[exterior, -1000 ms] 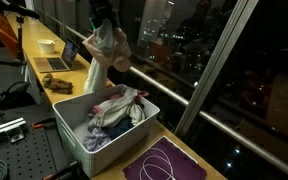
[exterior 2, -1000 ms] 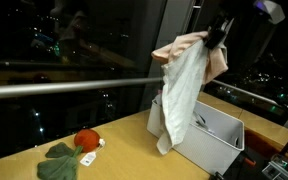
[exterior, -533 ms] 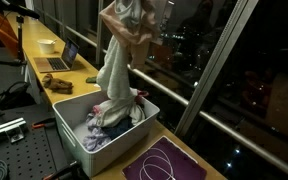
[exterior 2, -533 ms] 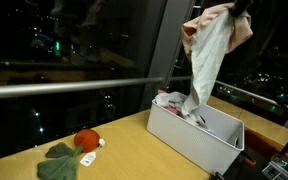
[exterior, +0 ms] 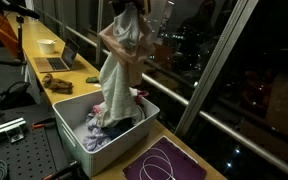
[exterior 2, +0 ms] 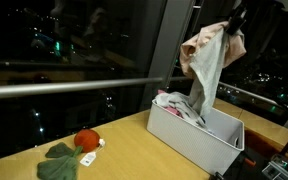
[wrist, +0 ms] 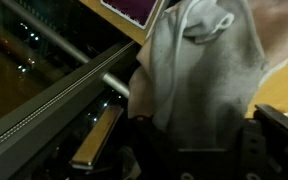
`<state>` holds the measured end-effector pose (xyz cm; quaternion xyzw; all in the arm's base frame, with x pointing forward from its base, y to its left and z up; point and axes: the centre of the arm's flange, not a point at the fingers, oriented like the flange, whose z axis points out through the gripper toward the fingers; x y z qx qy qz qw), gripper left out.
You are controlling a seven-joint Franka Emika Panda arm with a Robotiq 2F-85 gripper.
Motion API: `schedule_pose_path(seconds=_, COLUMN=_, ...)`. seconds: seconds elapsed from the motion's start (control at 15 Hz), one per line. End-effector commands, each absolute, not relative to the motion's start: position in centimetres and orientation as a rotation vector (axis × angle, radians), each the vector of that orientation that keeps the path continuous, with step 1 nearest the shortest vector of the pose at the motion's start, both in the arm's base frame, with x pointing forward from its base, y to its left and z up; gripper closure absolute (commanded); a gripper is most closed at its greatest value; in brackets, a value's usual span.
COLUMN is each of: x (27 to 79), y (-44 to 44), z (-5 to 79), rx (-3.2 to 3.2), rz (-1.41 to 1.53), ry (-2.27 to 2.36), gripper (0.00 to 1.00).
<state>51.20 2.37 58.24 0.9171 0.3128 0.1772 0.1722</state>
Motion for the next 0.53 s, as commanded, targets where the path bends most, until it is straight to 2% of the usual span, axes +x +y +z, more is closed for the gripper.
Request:
schedule_pose_path(seconds=0.0, x=50.8, y=1.7, z=53.4, rx=2.659, rz=0.473, ry=0.919, gripper=1.00)
schedule_pose_path(seconds=0.33, x=51.0, y=1.4, z=49.2, rx=2.709, rz=0.406, ry=0.942, gripper=1.00)
schedule_pose_path(seconds=0.4, x=51.1, y=1.5, z=48.9, rx=2.711, rz=0.401, ry=0.949, gripper=0.75)
schedule_pose_path(seconds=0.47, x=51.4, y=1.5, z=48.6, rx=2.721, rz=0.397, ry=0.945, gripper=0.73)
